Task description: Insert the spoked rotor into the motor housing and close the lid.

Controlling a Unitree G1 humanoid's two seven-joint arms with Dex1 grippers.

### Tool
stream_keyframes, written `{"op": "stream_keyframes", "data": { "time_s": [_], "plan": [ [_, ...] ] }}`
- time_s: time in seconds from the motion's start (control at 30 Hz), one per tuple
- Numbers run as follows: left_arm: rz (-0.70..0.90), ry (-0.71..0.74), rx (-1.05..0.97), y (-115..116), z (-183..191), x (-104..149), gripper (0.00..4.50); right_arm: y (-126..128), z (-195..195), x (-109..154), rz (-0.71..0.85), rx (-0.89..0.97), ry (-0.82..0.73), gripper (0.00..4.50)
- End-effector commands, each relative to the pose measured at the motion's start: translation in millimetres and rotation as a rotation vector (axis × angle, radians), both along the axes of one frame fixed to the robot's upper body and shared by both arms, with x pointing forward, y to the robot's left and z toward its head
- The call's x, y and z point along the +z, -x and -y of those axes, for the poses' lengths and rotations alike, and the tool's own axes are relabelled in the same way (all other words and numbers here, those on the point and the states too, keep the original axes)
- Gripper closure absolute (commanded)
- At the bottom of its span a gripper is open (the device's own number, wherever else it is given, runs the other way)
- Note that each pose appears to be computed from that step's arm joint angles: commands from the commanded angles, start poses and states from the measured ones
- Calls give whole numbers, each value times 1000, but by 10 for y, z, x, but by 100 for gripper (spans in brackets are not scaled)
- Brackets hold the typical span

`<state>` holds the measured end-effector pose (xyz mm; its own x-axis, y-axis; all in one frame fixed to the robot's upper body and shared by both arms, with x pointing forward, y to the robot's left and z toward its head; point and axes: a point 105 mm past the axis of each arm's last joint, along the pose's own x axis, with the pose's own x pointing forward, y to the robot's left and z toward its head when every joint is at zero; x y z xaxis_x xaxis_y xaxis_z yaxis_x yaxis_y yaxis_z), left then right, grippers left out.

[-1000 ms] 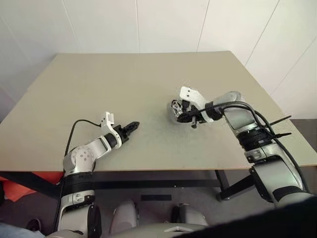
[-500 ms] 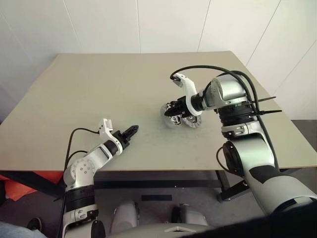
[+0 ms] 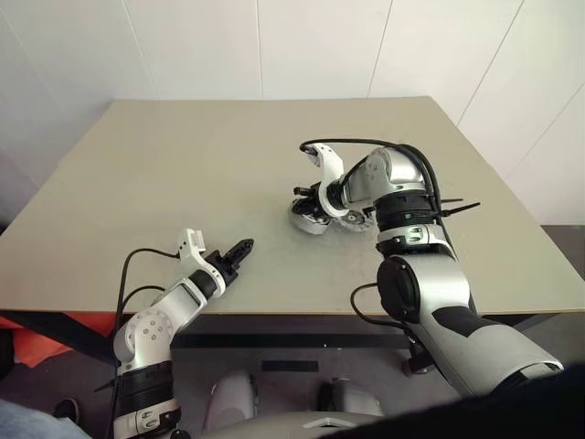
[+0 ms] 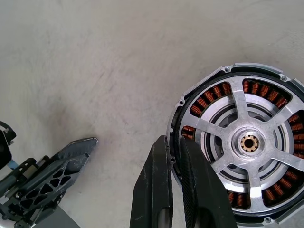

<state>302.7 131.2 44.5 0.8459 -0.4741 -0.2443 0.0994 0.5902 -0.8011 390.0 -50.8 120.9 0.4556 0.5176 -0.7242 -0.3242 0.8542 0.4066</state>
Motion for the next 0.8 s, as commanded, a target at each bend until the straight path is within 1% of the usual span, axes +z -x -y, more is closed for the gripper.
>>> {"op": "stream_keyframes", "data": {
  "time_s": [0.03, 0.13, 0.27, 0.37, 0.53, 0.57, 0.63, 0.7, 0.73, 0.8],
  "plan": [
    [-4, -19, 3, -14, -34, -2, 213, -94, 118, 84, 51, -52, 48, 378],
    [-3, -22, 0, -25, -44, 2, 213, -98, 125, 79, 52, -62, 57, 291],
    [-2, -27, -9, -48, -38, 5, 213, -98, 109, 123, 61, -62, 59, 154],
    [-2, -28, -15, -58, -33, 7, 213, -74, 65, 212, 67, -36, 39, 154],
    [5, -32, -32, -88, -24, 26, 213, -104, -66, 699, 217, 72, -85, 154],
    [12, -35, -40, -102, -19, 43, 213, -157, -44, 826, 301, 90, -102, 154],
    [33, -36, -68, -137, 14, 107, 213, -248, 102, 1055, 518, 147, -81, 154],
    [55, -31, -97, -170, 34, 176, 213, -307, 298, 1165, 717, 203, 30, 154],
    [67, -29, -111, -190, 42, 215, 213, -330, 430, 1179, 809, 228, 126, 154],
    [93, -18, -144, -230, 50, 303, 213, -317, 661, 1121, 921, 295, 301, 154]
  ]
}}
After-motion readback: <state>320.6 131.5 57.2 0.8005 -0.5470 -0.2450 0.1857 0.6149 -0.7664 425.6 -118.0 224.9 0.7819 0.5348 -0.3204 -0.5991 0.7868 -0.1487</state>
